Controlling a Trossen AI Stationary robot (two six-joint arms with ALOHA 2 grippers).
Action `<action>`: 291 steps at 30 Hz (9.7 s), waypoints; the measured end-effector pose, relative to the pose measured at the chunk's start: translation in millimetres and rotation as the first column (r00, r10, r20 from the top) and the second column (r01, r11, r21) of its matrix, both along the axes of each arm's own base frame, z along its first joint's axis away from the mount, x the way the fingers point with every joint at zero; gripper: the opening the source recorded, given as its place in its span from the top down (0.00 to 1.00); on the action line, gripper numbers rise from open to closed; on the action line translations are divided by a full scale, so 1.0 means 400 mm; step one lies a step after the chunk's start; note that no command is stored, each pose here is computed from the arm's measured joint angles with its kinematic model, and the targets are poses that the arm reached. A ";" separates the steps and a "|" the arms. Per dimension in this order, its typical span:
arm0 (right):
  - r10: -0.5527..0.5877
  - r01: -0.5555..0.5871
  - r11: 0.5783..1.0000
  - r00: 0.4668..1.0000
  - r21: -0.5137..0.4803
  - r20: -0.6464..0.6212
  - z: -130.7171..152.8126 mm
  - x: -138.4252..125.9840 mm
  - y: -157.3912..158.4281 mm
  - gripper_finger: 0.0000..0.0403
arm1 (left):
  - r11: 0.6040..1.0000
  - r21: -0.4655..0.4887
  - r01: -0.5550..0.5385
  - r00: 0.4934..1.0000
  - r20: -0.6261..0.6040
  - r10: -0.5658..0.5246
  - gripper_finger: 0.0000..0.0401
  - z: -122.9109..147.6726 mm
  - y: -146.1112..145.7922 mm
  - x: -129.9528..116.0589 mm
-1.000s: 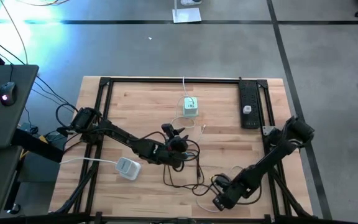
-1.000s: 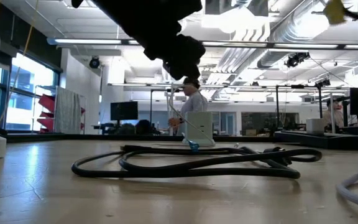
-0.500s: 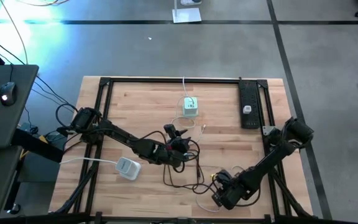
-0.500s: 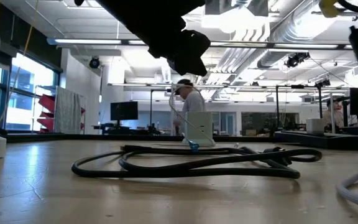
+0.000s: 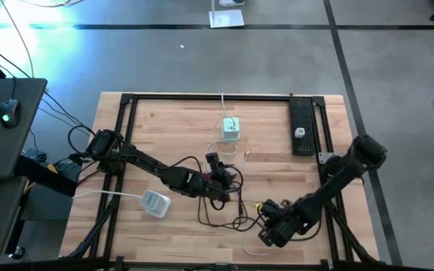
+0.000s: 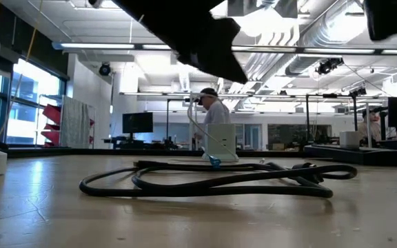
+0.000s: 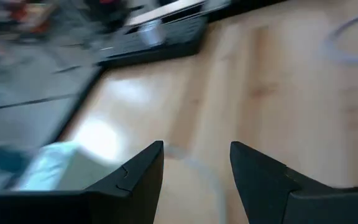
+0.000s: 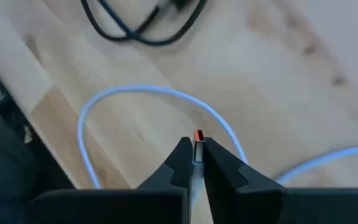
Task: Insert USB
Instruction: Insert the white charger cable into the white charger adapter
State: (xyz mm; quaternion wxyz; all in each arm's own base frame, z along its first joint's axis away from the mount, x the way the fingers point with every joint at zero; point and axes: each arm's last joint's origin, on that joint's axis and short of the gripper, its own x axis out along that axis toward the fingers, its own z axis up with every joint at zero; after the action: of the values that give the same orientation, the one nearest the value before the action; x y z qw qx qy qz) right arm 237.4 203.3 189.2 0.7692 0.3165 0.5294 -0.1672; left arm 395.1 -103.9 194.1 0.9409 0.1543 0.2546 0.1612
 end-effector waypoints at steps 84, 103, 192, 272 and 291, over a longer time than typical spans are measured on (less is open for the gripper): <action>0.109 0.180 0.779 0.904 -0.601 0.412 -0.053 -0.055 -0.036 0.50 | 0.820 -0.367 0.439 0.883 0.344 -0.319 1.00 -0.181 0.021 0.120; 0.161 0.108 0.790 0.913 -0.603 0.375 -0.055 -0.017 -0.048 0.89 | 0.823 -0.366 0.435 0.884 0.345 -0.315 1.00 -0.180 0.022 0.120; -0.218 0.181 0.957 0.965 -0.228 -0.149 0.243 -0.129 -0.389 1.00 | 0.930 -0.288 0.227 0.973 0.098 -0.207 0.64 -0.186 0.044 0.096; 0.014 -0.069 0.917 0.990 0.393 0.142 0.053 0.087 -0.406 1.00 | 0.948 0.173 0.266 0.948 0.134 -0.290 0.81 -0.134 -0.022 0.092; 0.039 -0.091 0.943 0.986 0.320 0.164 0.051 0.087 -0.410 0.88 | 0.949 0.174 0.263 0.949 0.132 -0.287 0.96 -0.136 -0.025 0.091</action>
State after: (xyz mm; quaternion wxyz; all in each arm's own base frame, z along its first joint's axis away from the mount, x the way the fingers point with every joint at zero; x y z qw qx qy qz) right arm 272.1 39.1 209.7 0.7501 0.4338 0.4985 -0.0267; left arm 431.4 -113.8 139.8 0.9564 0.2476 0.1432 0.0588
